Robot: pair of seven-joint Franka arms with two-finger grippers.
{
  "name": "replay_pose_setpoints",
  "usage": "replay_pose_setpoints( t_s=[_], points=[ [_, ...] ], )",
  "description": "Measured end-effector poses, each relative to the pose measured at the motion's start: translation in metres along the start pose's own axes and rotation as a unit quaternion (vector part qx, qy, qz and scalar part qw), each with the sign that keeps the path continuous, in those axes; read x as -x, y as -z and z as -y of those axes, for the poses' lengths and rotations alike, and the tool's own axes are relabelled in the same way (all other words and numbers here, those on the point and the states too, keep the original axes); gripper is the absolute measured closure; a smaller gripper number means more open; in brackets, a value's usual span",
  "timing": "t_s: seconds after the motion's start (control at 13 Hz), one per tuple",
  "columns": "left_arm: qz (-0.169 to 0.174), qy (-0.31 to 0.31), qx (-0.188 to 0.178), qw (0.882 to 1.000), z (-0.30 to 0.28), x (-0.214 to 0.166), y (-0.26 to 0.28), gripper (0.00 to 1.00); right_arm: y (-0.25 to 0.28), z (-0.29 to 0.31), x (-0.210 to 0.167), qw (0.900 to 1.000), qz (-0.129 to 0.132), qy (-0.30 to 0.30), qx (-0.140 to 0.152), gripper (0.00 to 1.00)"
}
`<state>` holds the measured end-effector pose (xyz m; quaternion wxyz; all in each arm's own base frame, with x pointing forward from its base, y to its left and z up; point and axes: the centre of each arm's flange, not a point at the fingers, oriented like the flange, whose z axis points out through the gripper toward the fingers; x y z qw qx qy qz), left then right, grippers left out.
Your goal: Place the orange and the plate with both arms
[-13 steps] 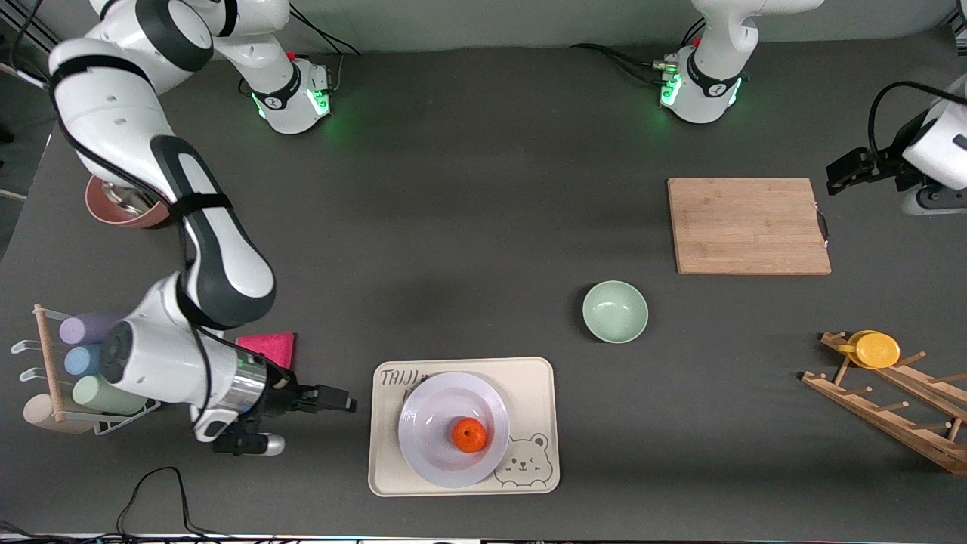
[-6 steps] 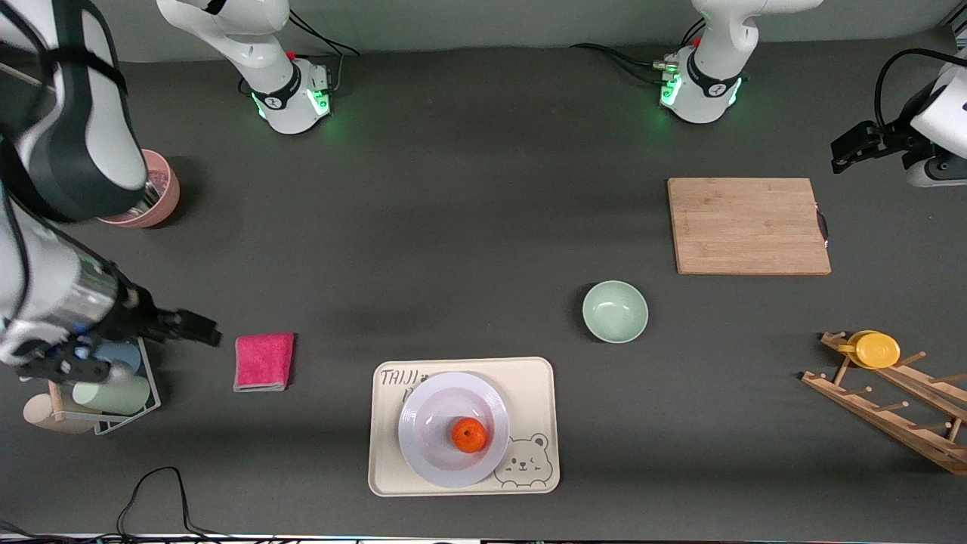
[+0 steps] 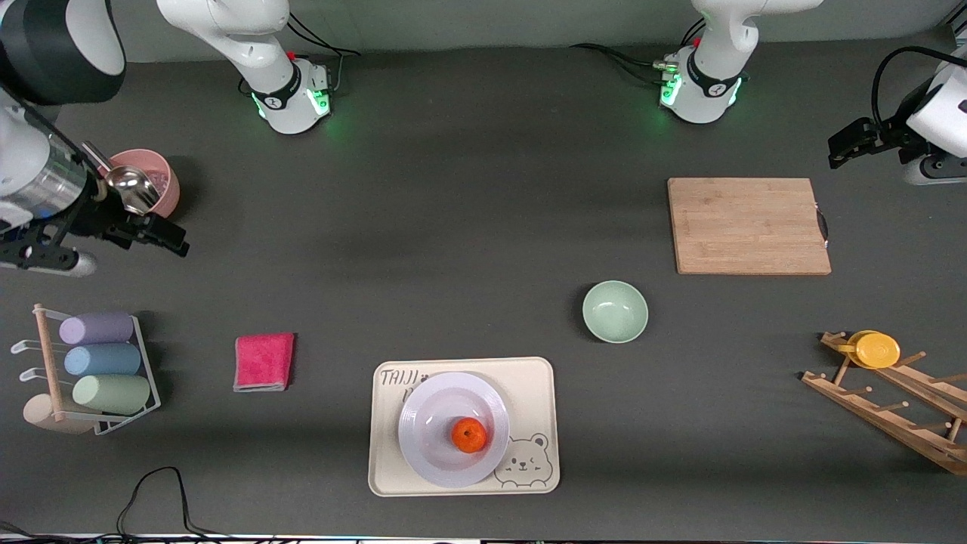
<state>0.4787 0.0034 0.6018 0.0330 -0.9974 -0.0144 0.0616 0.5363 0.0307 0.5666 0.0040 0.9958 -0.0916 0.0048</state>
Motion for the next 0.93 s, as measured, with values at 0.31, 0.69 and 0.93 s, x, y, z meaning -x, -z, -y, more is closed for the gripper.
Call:
replay_pose_setpoints(
  t_s=[0.31, 0.69, 0.93],
  points=[
    [0.005, 0.024, -0.001, 1.0, -0.002, 0.002, 0.005, 0.0, 0.022, -0.006, 0.035, 1.0, 0.013, 0.002, 0.01, 0.0],
    [0.007, 0.025, -0.002, 1.0, -0.006, 0.002, 0.007, 0.0, 0.023, -0.002, 0.035, 1.0, 0.011, 0.012, -0.005, 0.0],
    [0.008, 0.024, -0.001, 1.0, -0.007, 0.002, 0.007, 0.0, 0.024, 0.005, 0.036, 0.999, 0.013, 0.012, -0.028, 0.0]
  ],
)
